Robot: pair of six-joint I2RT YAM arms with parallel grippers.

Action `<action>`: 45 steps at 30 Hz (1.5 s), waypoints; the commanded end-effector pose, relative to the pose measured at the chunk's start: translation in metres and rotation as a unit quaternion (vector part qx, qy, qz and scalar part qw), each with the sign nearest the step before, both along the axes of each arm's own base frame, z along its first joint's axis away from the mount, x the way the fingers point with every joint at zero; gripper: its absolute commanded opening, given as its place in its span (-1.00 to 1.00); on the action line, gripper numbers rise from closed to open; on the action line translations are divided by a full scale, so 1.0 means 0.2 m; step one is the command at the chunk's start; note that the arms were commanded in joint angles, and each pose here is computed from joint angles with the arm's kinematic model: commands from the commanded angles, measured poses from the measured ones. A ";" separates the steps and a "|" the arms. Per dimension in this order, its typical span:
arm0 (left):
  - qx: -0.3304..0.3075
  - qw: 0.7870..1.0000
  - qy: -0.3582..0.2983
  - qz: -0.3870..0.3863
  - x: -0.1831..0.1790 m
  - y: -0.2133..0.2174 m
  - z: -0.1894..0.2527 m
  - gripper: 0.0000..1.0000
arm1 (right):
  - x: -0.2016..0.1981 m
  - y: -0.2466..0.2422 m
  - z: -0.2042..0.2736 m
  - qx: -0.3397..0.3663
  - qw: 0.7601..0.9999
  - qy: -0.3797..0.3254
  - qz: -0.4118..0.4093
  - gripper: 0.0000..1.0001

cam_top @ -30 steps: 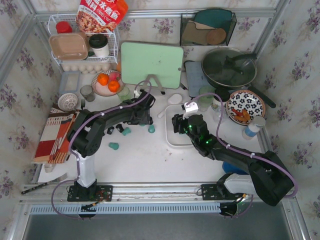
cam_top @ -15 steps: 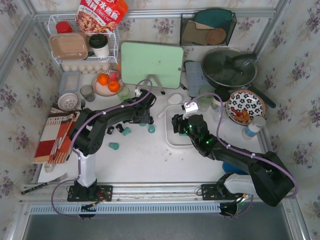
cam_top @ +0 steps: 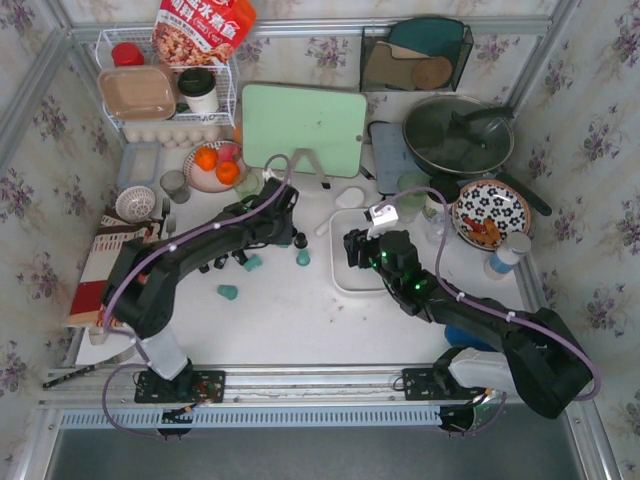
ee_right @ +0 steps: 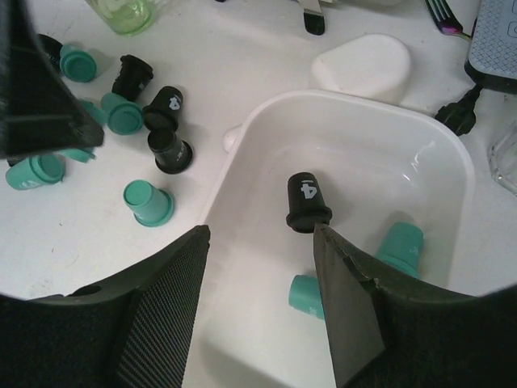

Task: Mix the coffee capsules in the storage basket

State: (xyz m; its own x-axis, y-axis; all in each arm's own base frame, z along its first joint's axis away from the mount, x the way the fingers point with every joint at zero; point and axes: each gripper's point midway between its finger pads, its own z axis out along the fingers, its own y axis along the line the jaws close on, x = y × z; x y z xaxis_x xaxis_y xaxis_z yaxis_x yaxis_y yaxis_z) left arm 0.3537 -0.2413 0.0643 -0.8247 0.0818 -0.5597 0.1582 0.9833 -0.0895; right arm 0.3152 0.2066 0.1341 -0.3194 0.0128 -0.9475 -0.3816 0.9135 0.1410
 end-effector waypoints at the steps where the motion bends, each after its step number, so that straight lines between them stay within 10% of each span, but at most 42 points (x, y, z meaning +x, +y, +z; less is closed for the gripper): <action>1: -0.069 0.991 -0.073 -0.085 -0.01 -0.11 0.25 -0.45 | -0.03 0.05 0.06 0.012 0.999 -0.030 0.037 0.25; 7: -0.141 0.945 -0.199 -0.218 -0.14 -0.21 0.51 -0.42 | -0.10 0.10 0.24 0.062 0.991 -0.081 0.085 0.26; 18: -0.125 0.778 -0.417 -0.454 -0.48 -0.37 0.66 -0.35 | -0.21 0.26 0.48 0.151 0.977 -0.009 0.149 0.18; 45: -0.104 0.726 -0.458 -0.503 -0.54 -0.51 0.73 -0.31 | -0.30 0.36 0.29 0.121 0.965 0.103 0.210 -0.08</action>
State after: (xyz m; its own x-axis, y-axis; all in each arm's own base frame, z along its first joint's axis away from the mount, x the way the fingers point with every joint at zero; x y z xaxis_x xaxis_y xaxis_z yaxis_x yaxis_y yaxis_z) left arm 0.2451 -0.3371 0.1879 0.2658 0.2697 -0.9255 0.8845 0.3136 0.3454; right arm 0.2556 0.2780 0.1924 -0.5233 0.0642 -0.8497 -0.6478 0.6179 0.4456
